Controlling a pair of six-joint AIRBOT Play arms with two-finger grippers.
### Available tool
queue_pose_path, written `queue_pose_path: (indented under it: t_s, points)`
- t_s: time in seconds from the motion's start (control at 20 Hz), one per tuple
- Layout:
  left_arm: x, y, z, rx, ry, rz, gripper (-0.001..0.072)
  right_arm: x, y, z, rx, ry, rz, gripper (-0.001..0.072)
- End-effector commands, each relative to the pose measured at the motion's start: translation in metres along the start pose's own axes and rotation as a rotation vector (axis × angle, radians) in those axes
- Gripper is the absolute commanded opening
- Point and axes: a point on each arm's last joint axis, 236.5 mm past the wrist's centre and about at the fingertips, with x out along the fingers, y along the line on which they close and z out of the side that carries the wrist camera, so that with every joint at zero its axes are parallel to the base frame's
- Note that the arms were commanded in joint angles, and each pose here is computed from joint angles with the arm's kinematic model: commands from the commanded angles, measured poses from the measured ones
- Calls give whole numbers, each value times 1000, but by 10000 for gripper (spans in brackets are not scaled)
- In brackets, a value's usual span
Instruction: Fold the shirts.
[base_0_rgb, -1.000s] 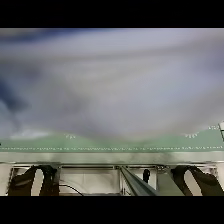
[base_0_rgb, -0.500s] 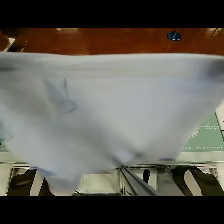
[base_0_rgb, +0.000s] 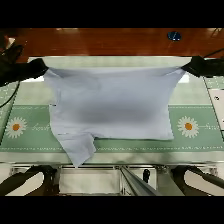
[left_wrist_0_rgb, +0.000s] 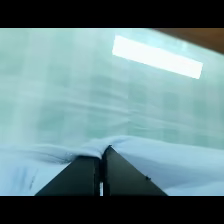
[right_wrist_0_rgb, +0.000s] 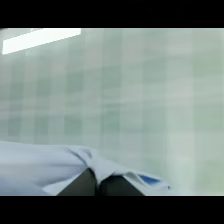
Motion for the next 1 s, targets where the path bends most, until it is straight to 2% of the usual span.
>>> queue_pose_path:
  t_s: [0.0, 0.2, 0.35, 0.55, 0.7, 0.95]
  points:
    - [73, -1, -7, -113, 101, -25, 17, 67, -26, 22, 123, 21, 62, 19]
    - [97, 2, -12, -100, 170, -29, 17, 95, -35, 21, 180, 107, 85, 19]
    - [92, 8, -25, -97, 235, -27, 18, 94, -41, 6, 157, 171, 71, 19]
    - [71, 17, -65, 91, 416, -18, 18, 72, -63, -54, 37, 432, 24, 19]
    - [64, 49, -110, 121, 558, 58, 18, 69, -75, -90, 51, 545, -2, 19]
    - [59, 65, -149, 102, 668, 82, 18, 76, -85, -132, 121, 624, -6, 19]
